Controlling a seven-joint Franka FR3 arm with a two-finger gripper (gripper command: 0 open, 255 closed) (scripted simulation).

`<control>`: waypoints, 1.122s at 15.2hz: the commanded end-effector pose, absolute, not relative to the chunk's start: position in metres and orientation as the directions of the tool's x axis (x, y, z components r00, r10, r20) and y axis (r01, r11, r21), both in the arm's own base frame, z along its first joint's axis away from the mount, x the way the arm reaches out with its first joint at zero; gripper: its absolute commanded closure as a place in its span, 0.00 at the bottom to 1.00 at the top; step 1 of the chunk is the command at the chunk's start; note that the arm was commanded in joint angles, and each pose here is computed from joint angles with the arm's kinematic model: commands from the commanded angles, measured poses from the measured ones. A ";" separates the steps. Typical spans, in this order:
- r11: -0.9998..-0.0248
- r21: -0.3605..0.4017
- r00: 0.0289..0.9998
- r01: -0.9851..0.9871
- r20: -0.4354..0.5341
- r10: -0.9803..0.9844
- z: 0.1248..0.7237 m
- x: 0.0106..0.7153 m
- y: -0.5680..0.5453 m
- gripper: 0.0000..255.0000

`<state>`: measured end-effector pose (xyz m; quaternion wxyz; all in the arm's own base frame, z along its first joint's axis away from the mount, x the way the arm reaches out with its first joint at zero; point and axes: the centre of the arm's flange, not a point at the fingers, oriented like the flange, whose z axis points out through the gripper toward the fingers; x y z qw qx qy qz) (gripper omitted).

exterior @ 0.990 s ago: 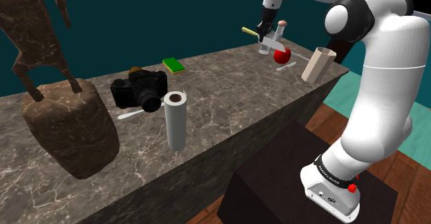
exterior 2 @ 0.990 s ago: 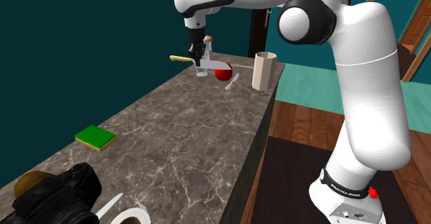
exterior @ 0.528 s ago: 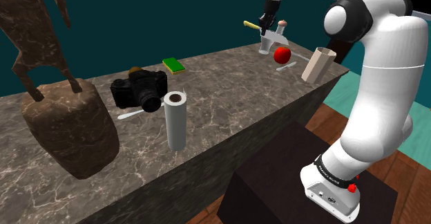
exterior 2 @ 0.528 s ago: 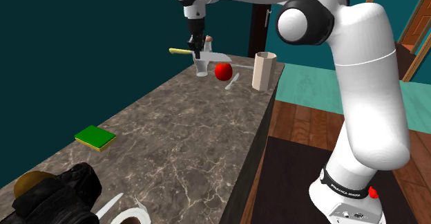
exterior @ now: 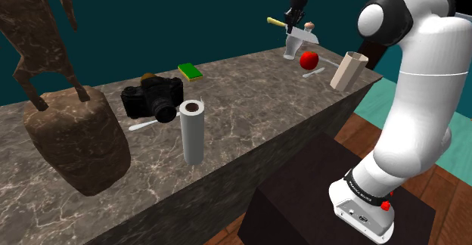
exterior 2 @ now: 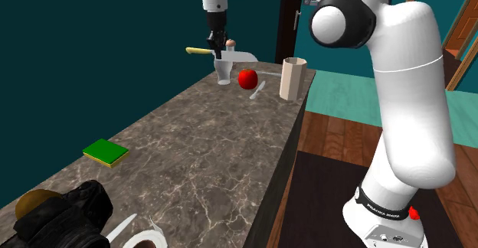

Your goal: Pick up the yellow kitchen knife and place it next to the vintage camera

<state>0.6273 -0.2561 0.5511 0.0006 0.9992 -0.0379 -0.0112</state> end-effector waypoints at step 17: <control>-0.997 0.002 0.997 -0.076 -0.022 -0.076 0.552 0.542 -0.035 1.00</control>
